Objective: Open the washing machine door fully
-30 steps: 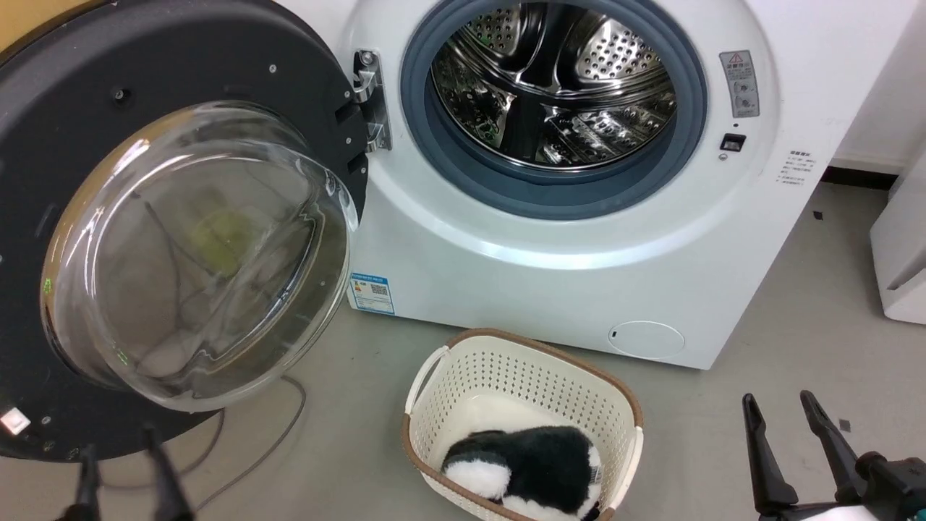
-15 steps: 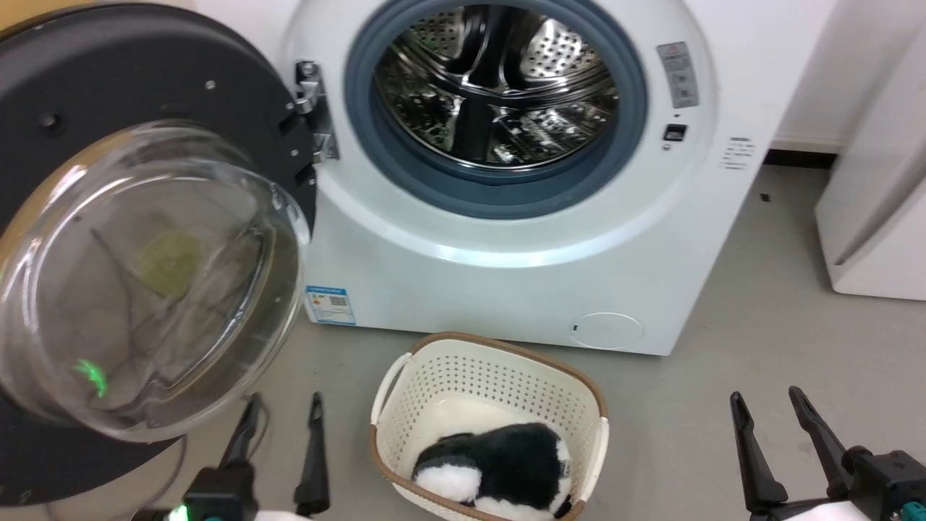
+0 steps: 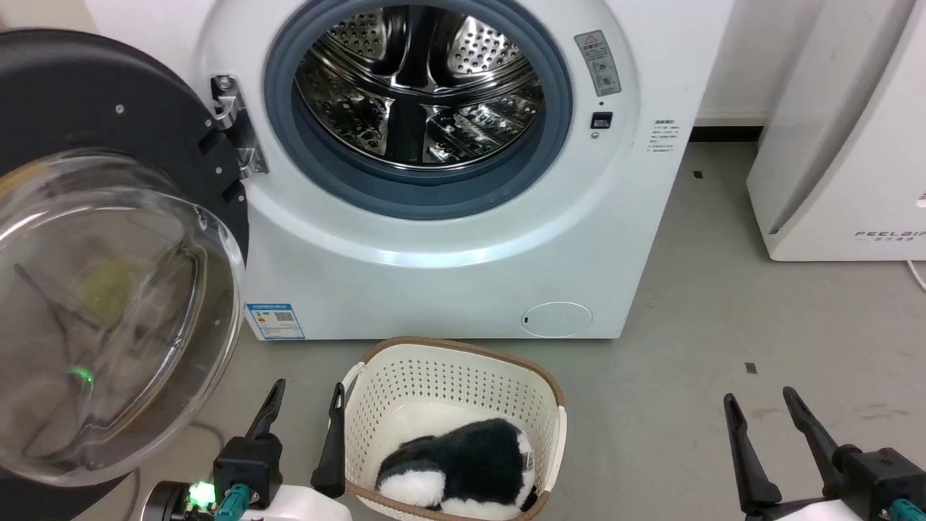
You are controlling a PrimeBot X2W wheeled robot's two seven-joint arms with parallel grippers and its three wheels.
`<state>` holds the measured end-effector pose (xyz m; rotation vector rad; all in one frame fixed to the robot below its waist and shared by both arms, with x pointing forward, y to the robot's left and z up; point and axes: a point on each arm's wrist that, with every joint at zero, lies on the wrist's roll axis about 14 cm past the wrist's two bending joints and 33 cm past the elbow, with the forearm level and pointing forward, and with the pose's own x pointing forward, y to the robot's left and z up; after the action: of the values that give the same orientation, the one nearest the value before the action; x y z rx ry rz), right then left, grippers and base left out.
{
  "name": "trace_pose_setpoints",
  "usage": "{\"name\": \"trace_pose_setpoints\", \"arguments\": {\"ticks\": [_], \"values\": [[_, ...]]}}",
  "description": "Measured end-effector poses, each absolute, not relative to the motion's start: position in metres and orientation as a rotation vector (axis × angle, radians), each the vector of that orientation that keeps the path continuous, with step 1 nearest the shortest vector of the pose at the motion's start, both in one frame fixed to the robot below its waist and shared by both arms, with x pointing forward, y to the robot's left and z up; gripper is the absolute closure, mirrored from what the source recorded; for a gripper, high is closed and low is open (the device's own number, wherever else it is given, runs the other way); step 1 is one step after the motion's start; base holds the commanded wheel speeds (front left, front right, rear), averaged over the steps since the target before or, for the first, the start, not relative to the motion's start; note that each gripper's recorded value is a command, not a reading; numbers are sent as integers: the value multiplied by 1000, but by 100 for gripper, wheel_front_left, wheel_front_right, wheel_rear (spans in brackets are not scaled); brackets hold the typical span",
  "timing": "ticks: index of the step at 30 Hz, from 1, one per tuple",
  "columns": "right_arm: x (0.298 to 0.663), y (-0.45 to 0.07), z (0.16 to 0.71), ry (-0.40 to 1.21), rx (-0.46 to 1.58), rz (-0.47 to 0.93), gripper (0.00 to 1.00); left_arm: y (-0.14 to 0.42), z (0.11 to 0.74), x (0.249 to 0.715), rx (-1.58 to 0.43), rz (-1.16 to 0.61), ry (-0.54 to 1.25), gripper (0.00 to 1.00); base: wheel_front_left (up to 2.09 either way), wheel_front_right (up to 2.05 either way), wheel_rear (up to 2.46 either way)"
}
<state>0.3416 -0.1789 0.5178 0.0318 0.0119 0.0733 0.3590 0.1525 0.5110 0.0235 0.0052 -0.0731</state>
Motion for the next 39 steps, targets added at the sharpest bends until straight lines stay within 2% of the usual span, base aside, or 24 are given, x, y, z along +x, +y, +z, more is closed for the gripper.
{"name": "trace_pose_setpoints", "arguments": {"ticks": [9,10,39], "values": [[340,-178,517,13,34,76,0,155,505,359,9,-53,24,0,0,0,0],[340,-177,517,13,34,76,100,155,504,359,9,-53,25,100,0,0,0],[344,-175,516,19,24,82,100,159,505,360,13,-44,30,100,0,0,0]]}}
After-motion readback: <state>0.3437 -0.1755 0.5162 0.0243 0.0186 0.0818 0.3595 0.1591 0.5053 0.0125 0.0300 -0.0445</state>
